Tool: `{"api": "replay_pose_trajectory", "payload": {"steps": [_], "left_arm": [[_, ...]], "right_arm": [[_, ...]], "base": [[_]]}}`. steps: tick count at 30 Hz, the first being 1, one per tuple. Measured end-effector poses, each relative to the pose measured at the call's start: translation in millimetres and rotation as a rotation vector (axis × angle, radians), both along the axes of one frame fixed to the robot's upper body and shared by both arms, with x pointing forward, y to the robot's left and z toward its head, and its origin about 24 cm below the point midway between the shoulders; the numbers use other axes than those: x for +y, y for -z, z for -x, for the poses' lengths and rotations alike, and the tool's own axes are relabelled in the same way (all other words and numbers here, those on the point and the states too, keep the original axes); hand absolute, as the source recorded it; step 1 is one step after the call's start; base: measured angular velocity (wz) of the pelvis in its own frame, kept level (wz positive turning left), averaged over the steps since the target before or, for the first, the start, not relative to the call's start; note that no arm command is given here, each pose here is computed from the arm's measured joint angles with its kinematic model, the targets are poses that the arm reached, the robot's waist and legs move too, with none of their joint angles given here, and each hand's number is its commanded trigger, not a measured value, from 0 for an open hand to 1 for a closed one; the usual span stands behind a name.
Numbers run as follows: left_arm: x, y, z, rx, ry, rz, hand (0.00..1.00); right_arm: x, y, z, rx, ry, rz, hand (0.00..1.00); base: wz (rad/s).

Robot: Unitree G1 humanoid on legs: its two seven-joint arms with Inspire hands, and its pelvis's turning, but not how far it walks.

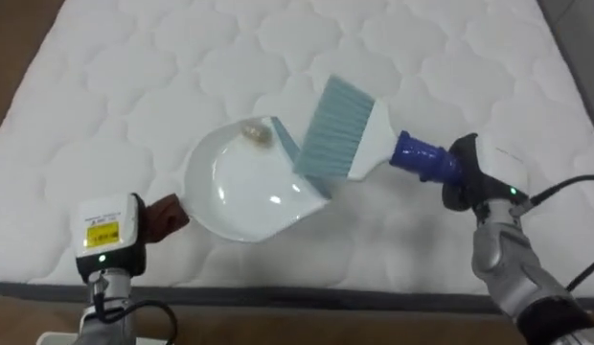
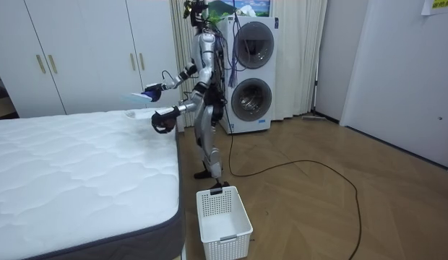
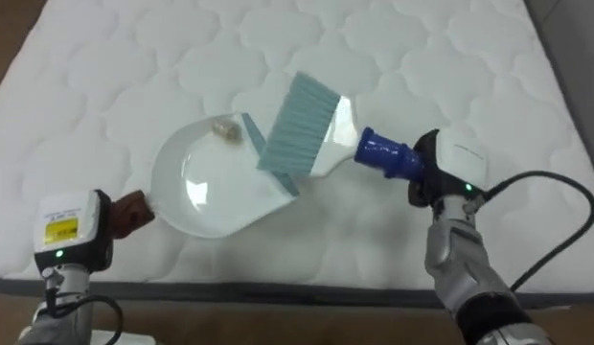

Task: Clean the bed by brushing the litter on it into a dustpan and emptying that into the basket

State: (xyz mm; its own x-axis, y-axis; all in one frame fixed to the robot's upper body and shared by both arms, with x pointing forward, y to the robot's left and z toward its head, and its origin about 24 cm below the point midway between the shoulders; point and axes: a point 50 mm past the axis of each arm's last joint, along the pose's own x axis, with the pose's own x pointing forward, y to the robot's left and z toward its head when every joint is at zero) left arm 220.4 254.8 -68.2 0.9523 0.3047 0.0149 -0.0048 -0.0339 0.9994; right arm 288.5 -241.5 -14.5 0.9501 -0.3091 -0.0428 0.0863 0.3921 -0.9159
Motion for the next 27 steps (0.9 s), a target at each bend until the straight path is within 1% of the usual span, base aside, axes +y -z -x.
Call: {"api": "replay_pose_trajectory", "payload": {"steps": [2,3,4,5,6,7,8,14,16,21,24,27], "left_arm": [[2.1,2,5,-0.001,-0.013,0.003,1.00],[4.0,3,9,-0.001,-0.022,0.002,1.00],[4.8,4,12,-0.005,-0.032,0.007,1.00],[4.5,4,13,-0.011,-0.035,0.010,1.00],[3.6,3,14,-0.026,-0.040,0.020,1.00],[2.9,2,14,-0.043,-0.039,0.028,1.00],[2.5,1,14,-0.053,-0.037,0.032,1.00],[1.0,-4,18,-0.098,-0.020,0.039,1.00],[0.7,-2,23,-0.094,-0.020,0.042,1.00],[2.0,-2,26,-0.099,-0.028,0.045,1.00],[7.1,-2,29,-0.100,-0.059,0.047,1.00],[7.9,1,36,-0.077,-0.063,0.055,1.00]], "right_arm": [[-5,-1,4,-0.014,0.030,-0.028,1.00],[-8,-1,6,-0.024,0.046,-0.046,0.95],[-10,-1,8,-0.027,0.061,-0.056,0.76],[-12,-1,9,-0.031,0.070,-0.060,0.69],[-15,-2,9,-0.036,0.084,-0.067,0.56],[-18,-4,9,-0.041,0.089,-0.069,0.17],[-19,-4,9,-0.044,0.091,-0.073,0.00],[-29,-7,11,-0.059,0.147,-0.140,0.00],[-30,-1,19,-0.037,0.165,-0.185,0.00],[-32,9,29,0.012,0.171,-0.210,0.00],[-35,9,30,0.009,0.190,-0.227,0.00],[-36,10,32,0.009,0.204,-0.249,0.00]], "base": [[0.00],[0.00],[0.00],[0.00],[0.00],[0.00],[-0.05],[-0.03],[0.00],[0.00],[-0.01],[0.00]]}}
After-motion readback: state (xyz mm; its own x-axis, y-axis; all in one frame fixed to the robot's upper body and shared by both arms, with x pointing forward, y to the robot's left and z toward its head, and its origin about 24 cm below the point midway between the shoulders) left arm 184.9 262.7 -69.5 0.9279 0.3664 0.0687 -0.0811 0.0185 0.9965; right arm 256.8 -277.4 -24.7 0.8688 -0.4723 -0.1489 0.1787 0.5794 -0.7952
